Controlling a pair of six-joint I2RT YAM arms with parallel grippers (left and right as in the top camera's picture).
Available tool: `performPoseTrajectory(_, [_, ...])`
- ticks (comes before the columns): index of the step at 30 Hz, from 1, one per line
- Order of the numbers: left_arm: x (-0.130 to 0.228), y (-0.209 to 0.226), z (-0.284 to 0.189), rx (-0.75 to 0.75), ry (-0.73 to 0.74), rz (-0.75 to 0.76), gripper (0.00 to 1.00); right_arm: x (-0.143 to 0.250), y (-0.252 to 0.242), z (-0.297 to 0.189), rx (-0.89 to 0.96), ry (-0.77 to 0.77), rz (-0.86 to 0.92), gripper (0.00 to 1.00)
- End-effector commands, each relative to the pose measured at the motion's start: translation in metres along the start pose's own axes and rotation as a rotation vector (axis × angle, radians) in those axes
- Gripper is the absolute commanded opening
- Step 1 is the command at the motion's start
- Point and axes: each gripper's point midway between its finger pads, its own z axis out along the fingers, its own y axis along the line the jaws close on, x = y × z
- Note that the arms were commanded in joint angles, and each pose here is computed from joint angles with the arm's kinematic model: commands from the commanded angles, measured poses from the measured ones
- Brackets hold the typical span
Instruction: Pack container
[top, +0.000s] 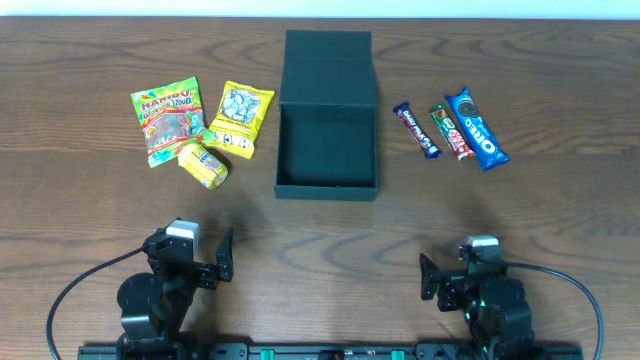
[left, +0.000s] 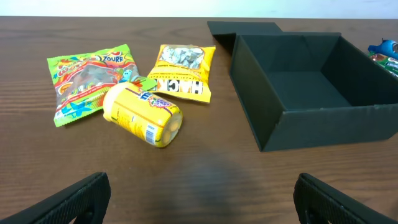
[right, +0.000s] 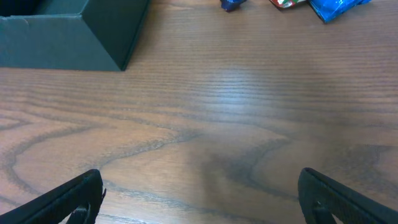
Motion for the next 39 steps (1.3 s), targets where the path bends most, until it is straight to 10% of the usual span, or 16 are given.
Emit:
performPoseTrajectory(1, [0.008,0.002,0.003,-0.007,0.016,0.002,0.95,0.0,-0.001,0.001,0.003,-0.003,-0.005,0.99])
performPoseTrajectory(29, [0.003,-0.025,0.001,0.153,-0.001,-0.068,0.95,0.0,-0.001,0.001,0.003,-0.003,-0.005,0.99])
performPoseTrajectory(39, [-0.088,-0.02,-0.005,0.149,-0.328,-0.083,0.95,0.0,-0.001,0.001,0.003,-0.003,-0.005,0.99])
